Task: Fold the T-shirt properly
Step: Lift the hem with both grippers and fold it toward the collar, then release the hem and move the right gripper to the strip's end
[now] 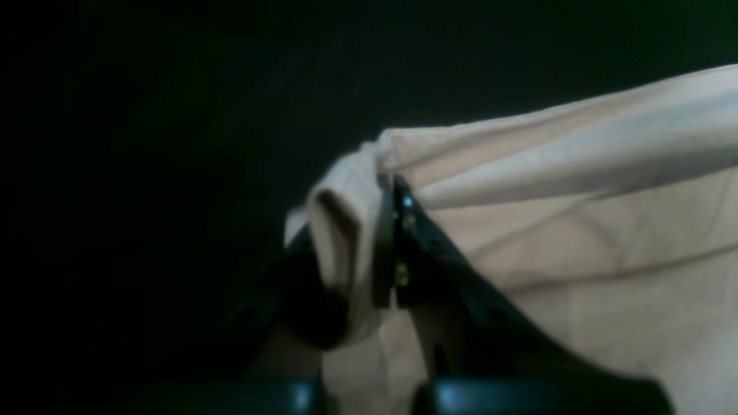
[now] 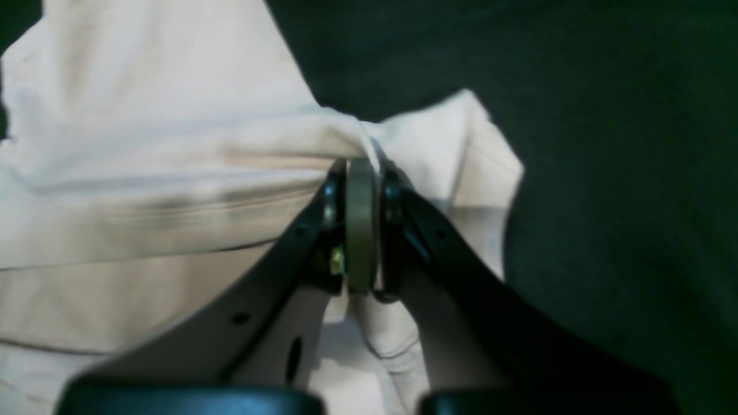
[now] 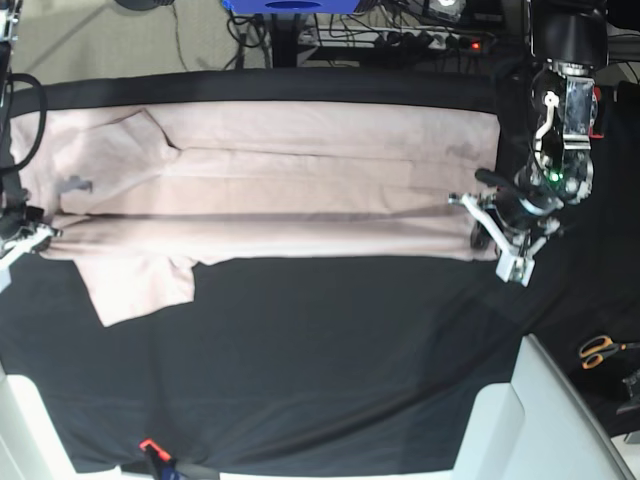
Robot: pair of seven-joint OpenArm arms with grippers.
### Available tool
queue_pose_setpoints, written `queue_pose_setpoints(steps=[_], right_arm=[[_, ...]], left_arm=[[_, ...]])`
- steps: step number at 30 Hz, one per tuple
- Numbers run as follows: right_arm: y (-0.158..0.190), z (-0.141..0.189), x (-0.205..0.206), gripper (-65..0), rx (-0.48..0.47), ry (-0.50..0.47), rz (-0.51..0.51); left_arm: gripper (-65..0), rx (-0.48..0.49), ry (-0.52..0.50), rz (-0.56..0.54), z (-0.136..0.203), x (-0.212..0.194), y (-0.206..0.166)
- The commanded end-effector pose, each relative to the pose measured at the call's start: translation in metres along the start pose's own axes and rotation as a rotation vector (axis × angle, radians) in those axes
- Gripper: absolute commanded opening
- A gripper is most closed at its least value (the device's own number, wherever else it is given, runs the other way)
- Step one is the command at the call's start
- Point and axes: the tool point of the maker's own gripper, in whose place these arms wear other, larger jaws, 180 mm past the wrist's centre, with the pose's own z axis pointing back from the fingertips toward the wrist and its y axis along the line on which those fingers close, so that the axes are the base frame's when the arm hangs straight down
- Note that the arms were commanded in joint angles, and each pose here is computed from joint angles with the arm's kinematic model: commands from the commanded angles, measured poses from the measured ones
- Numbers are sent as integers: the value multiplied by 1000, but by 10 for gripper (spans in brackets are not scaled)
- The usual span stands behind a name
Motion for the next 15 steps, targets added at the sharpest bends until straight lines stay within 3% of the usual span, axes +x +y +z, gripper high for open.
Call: queue_pose_setpoints(steps=[1, 9, 15], right_arm=[[-10, 8, 18, -644, -18, -45, 9], [-14, 8, -6, -644, -25, 4, 8], [-7, 5, -27, -641, -11, 36, -7]], left_arm=[[-650, 24, -48, -7, 4, 17, 10], [-650, 16, -38, -56, 20, 5, 6], [-650, 11, 19, -33, 13, -18, 5]])
